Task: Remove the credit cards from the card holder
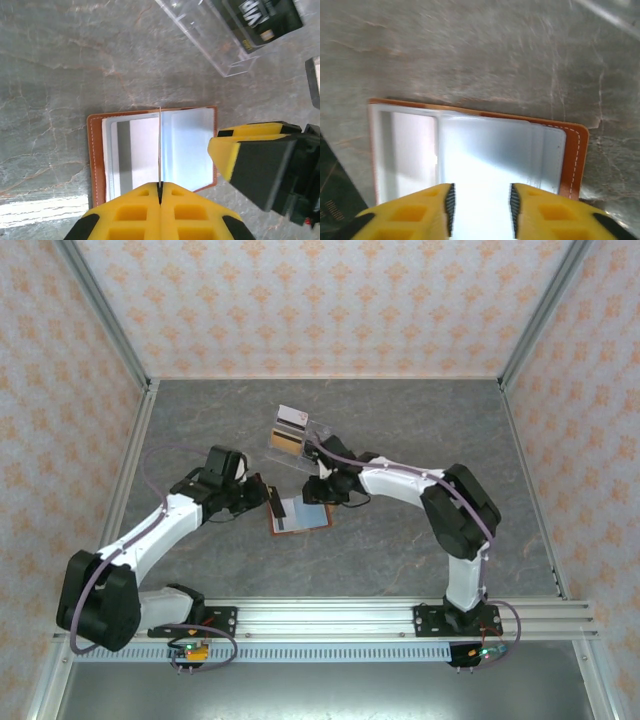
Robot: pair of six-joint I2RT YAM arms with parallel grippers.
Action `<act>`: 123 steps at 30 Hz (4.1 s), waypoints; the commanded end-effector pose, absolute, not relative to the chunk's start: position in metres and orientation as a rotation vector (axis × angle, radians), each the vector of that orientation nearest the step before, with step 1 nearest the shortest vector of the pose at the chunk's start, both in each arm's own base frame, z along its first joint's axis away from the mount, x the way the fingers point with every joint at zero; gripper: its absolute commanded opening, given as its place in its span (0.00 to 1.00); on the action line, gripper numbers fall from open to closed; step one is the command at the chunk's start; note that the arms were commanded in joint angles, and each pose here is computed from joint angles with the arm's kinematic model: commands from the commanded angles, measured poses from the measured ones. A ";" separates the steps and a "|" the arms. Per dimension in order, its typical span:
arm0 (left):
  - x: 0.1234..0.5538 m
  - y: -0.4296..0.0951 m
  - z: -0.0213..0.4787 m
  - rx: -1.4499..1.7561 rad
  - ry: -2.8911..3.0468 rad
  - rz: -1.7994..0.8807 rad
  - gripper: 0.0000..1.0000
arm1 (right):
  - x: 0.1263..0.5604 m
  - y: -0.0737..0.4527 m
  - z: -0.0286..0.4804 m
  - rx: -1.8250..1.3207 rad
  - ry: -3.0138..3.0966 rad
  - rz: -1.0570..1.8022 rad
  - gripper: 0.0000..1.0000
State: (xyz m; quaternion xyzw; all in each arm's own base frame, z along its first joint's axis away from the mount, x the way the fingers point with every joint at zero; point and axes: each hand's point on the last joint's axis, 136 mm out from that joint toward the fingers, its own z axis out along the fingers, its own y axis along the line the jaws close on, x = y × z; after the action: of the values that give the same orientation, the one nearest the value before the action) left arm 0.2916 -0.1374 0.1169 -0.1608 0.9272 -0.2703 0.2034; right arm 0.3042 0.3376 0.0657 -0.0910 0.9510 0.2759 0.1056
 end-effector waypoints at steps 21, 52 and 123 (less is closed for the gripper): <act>0.350 -0.184 0.228 -0.449 2.161 -1.298 0.00 | 0.348 0.365 0.213 -0.190 2.318 1.745 0.74; 0.330 -0.110 0.157 -0.700 2.356 -0.779 0.80 | 0.366 0.307 0.187 -0.305 2.401 1.043 0.00; 0.298 -0.058 0.117 -0.607 2.510 -0.383 1.00 | 0.410 0.313 0.178 -0.934 2.310 0.349 0.38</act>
State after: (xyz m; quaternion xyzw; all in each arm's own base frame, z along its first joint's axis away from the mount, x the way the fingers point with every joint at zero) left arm 0.2981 -0.0602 0.1165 -0.2067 0.9331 -0.1375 0.2601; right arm 0.4185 0.3107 0.1520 -0.4414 0.8422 0.1263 0.2827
